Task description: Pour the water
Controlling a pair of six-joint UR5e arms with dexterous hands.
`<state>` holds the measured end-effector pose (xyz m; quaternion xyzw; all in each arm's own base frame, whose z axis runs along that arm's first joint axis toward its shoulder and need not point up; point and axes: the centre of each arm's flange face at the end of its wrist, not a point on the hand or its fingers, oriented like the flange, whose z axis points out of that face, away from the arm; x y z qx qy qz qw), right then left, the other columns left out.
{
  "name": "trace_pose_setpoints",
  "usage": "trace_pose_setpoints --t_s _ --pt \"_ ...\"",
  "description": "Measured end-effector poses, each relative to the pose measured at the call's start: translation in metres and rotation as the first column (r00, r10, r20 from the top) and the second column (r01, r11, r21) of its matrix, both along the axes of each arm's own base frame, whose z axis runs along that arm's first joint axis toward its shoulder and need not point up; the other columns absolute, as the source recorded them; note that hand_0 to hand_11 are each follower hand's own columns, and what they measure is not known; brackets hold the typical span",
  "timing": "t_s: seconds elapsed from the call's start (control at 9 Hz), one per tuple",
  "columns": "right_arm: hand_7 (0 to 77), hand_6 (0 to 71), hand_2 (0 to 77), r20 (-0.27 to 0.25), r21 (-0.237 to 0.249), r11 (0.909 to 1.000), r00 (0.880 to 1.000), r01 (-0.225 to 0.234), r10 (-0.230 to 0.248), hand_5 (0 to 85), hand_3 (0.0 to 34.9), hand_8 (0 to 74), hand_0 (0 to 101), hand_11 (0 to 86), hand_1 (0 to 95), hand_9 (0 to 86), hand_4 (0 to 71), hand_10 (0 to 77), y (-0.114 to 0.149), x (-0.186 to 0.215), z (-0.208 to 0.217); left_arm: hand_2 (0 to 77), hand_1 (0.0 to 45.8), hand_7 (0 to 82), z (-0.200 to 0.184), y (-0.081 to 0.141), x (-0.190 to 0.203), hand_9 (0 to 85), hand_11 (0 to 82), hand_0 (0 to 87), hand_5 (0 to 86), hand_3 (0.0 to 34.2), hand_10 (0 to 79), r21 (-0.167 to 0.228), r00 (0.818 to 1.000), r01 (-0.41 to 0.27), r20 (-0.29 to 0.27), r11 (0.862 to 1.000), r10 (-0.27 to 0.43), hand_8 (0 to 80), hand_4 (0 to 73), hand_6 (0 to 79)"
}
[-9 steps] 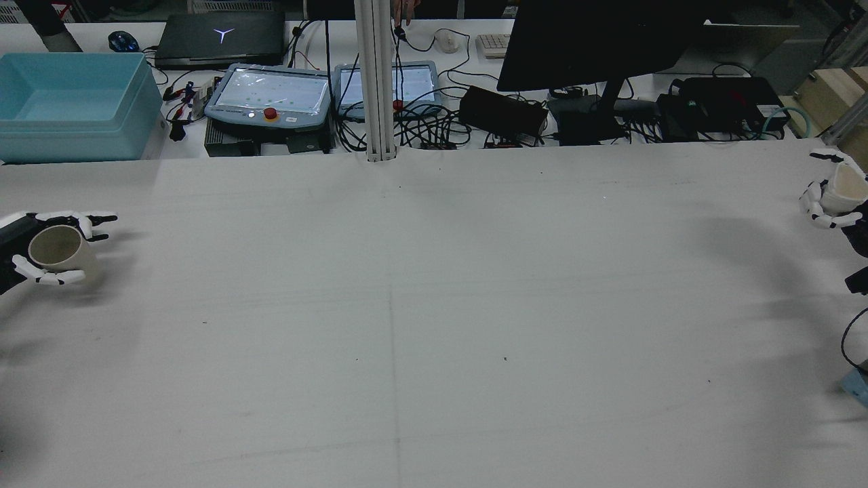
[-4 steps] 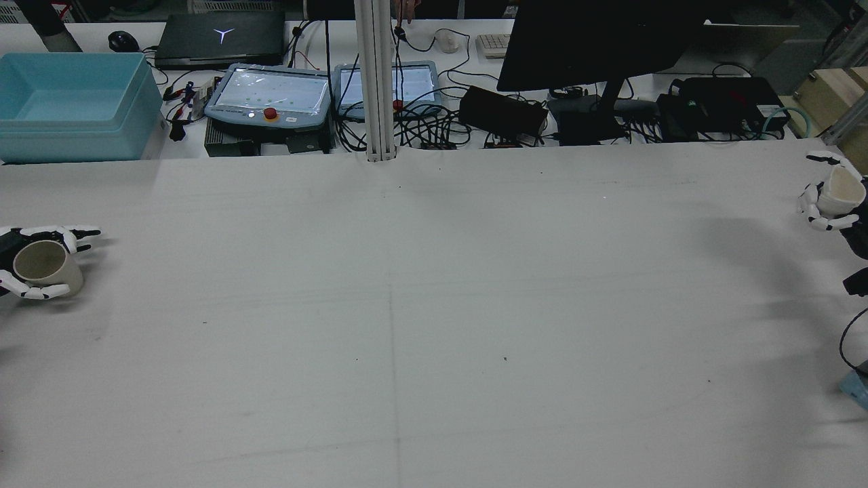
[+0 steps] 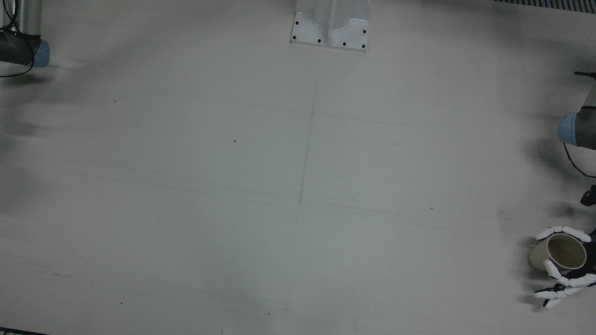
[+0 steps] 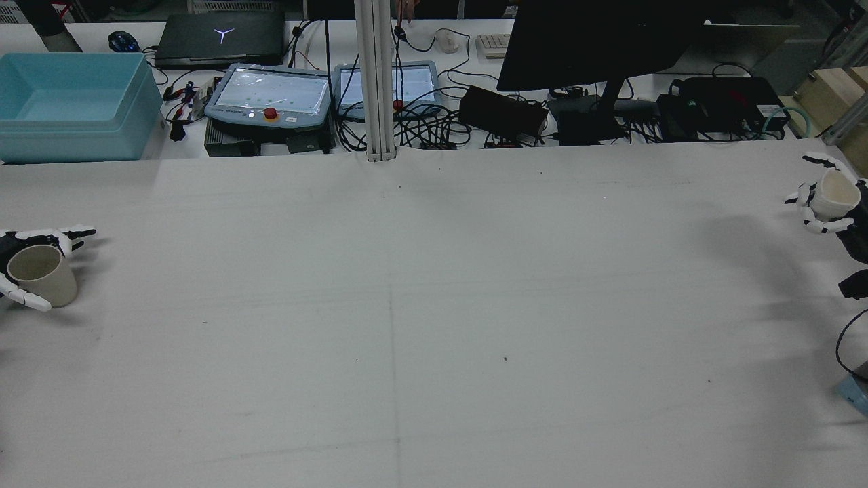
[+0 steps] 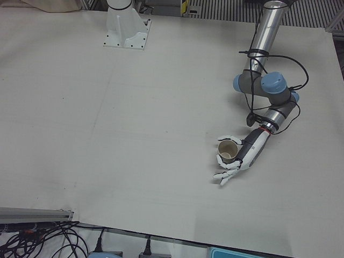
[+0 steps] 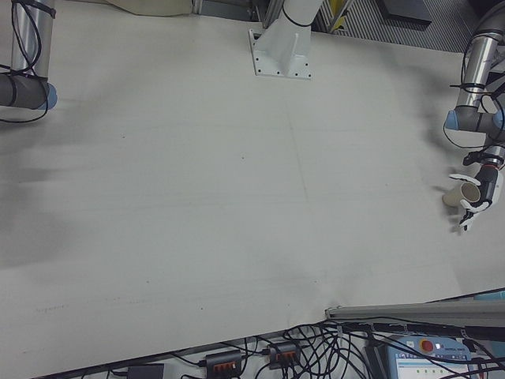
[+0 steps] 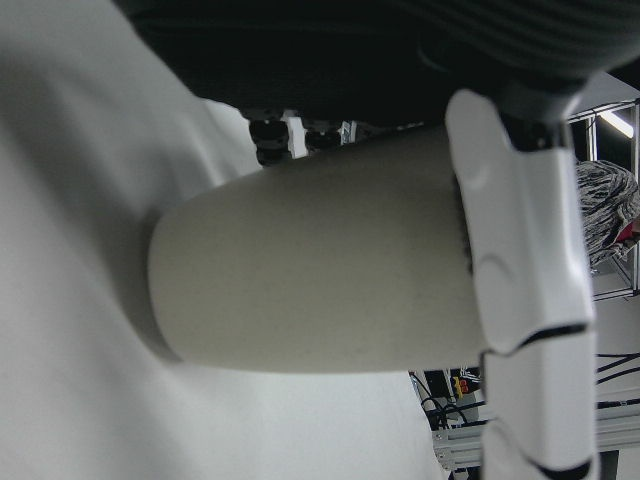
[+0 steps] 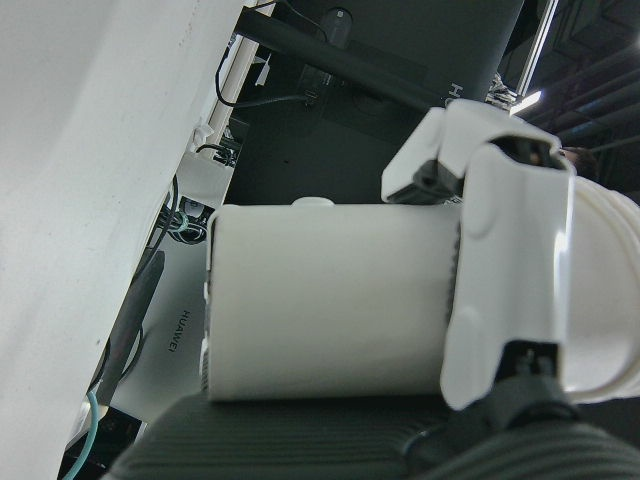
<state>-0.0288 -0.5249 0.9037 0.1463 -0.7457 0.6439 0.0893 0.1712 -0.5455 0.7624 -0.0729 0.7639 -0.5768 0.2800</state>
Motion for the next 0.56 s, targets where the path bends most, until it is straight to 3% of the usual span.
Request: trace_pose_setpoints --t_s 0.11,0.22,0.33,0.44,0.56 --pt "50.2 61.1 60.0 -0.004 -0.001 1.0000 1.000 0.002 -0.002 27.3 11.8 63.3 70 38.7 13.6 55.6 0.5 26.2 0.000 -0.003 0.000 13.1 8.7 15.3 0.004 0.004 -0.002 4.4 11.4 63.8 49.1 0.0 7.1 0.000 1.000 0.000 0.000 1.000 0.000 9.8 39.8 19.1" --pt "48.5 57.8 60.0 -0.007 -0.001 1.0000 1.000 0.005 -0.005 25.1 11.8 63.3 71 32.2 13.6 55.1 0.5 20.7 0.001 -0.005 0.000 2.2 7.6 14.2 0.009 0.009 -0.006 2.2 7.1 58.7 49.1 0.0 4.4 0.001 1.000 0.003 -0.001 1.000 -0.003 7.6 39.8 16.9" --pt "41.5 50.2 60.0 -0.013 -0.003 1.0000 1.000 0.008 -0.008 22.4 12.1 58.4 70 21.8 13.6 57.3 0.5 9.3 0.001 -0.007 0.001 2.2 1.6 7.1 0.013 0.012 -0.011 1.1 1.6 49.4 48.5 0.0 1.1 0.001 1.000 0.007 -0.001 1.000 -0.007 4.4 37.1 11.4" --pt "40.9 46.9 59.5 -0.025 -0.005 1.0000 1.000 0.008 -0.008 21.3 12.1 51.3 65 10.4 16.9 61.1 0.5 7.6 0.002 -0.008 0.002 2.2 1.1 7.1 0.019 0.015 -0.015 1.1 1.6 47.5 48.5 0.0 1.1 0.001 1.000 0.011 -0.002 1.000 -0.011 4.4 37.1 11.4" --pt "36.0 43.6 56.7 -0.042 -0.006 1.0000 0.999 0.007 -0.007 20.2 11.9 50.2 64 6.5 18.0 61.6 0.5 2.7 0.003 -0.008 0.002 2.2 1.1 7.1 0.023 0.018 -0.018 1.1 1.6 47.5 41.5 0.0 0.5 0.002 1.000 0.015 -0.003 1.000 -0.015 4.9 27.3 11.4"
